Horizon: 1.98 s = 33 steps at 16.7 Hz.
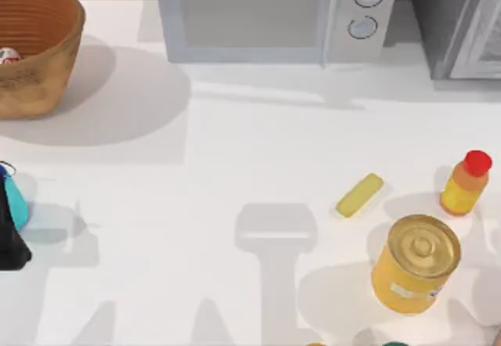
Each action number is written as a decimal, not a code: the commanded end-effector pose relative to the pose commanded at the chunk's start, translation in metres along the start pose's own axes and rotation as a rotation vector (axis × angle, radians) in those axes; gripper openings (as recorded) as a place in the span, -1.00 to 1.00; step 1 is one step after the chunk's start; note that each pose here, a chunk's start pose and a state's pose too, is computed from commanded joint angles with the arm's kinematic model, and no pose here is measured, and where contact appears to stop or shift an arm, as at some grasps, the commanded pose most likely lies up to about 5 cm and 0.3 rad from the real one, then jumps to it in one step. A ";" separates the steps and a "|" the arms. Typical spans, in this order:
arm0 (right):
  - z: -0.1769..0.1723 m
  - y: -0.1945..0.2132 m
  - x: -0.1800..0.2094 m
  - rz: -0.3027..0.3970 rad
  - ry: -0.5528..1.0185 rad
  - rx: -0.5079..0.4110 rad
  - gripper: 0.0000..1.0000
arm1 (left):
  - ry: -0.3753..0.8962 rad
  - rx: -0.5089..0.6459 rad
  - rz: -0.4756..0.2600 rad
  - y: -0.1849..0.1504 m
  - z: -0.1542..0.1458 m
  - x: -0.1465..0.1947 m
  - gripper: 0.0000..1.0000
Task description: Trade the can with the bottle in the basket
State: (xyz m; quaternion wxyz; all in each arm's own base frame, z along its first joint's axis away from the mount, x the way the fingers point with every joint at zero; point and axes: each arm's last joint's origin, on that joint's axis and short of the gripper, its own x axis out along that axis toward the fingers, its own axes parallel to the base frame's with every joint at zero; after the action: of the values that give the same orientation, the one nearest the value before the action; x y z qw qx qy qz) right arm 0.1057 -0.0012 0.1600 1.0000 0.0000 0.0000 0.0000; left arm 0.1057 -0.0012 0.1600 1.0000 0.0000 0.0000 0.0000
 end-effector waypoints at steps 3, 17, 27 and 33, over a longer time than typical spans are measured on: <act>0.000 0.000 0.000 0.000 0.000 0.000 1.00 | 0.001 0.000 0.001 0.000 0.002 0.000 1.00; 0.000 0.000 0.000 0.000 0.000 0.000 1.00 | 0.141 0.021 0.008 0.008 0.206 0.058 1.00; 0.000 0.000 0.000 0.000 0.000 0.000 1.00 | 0.593 0.043 0.005 0.040 0.247 0.269 1.00; 0.000 0.000 0.000 0.000 0.000 0.000 1.00 | 1.103 0.006 -0.027 0.067 0.108 0.375 1.00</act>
State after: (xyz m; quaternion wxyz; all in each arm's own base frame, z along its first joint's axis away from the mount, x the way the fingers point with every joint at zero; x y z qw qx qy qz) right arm 0.1057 -0.0012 0.1600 1.0000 0.0000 0.0000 0.0000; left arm 0.4802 0.0657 0.2681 0.8517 0.0026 0.5238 -0.0130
